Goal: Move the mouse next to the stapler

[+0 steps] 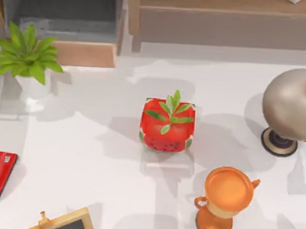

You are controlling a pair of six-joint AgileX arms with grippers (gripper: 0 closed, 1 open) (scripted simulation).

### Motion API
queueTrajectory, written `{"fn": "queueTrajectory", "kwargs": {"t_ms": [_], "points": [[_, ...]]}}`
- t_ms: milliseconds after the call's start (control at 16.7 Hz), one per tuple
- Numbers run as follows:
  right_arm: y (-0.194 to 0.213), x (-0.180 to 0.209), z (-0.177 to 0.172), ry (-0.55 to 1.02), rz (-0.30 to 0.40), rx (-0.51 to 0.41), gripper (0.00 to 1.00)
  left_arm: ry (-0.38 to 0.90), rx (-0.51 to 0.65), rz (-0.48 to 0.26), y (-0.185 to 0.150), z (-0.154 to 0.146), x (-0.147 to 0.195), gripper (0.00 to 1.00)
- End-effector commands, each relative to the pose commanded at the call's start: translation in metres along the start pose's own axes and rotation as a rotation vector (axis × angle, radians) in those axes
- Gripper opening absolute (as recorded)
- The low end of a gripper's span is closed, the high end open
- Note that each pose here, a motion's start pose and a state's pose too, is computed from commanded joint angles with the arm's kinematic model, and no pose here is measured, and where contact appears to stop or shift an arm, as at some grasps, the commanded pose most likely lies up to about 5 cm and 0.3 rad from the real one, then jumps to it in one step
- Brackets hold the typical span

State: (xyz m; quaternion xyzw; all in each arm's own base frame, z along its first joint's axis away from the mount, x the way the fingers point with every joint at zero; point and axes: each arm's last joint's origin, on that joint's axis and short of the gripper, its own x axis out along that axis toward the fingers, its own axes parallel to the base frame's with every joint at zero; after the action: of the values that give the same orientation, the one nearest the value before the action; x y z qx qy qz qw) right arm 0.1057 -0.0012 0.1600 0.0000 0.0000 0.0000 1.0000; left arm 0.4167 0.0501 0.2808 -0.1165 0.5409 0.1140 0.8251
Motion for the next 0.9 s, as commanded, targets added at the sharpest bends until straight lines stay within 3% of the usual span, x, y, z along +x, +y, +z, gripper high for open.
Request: {"fn": "queueTrajectory", "kwargs": {"t_ms": [360,900], "points": [[0.000,0.000,0.000,0.000,0.000,0.000,1.00,0.039,0.102,-0.071,-0.056,-0.084,-0.016,0.00],[0.000,0.000,0.000,0.000,0.000,0.000,1.00,0.240,0.281,-0.048,-0.085,-0.212,0.029,0.00]]}}
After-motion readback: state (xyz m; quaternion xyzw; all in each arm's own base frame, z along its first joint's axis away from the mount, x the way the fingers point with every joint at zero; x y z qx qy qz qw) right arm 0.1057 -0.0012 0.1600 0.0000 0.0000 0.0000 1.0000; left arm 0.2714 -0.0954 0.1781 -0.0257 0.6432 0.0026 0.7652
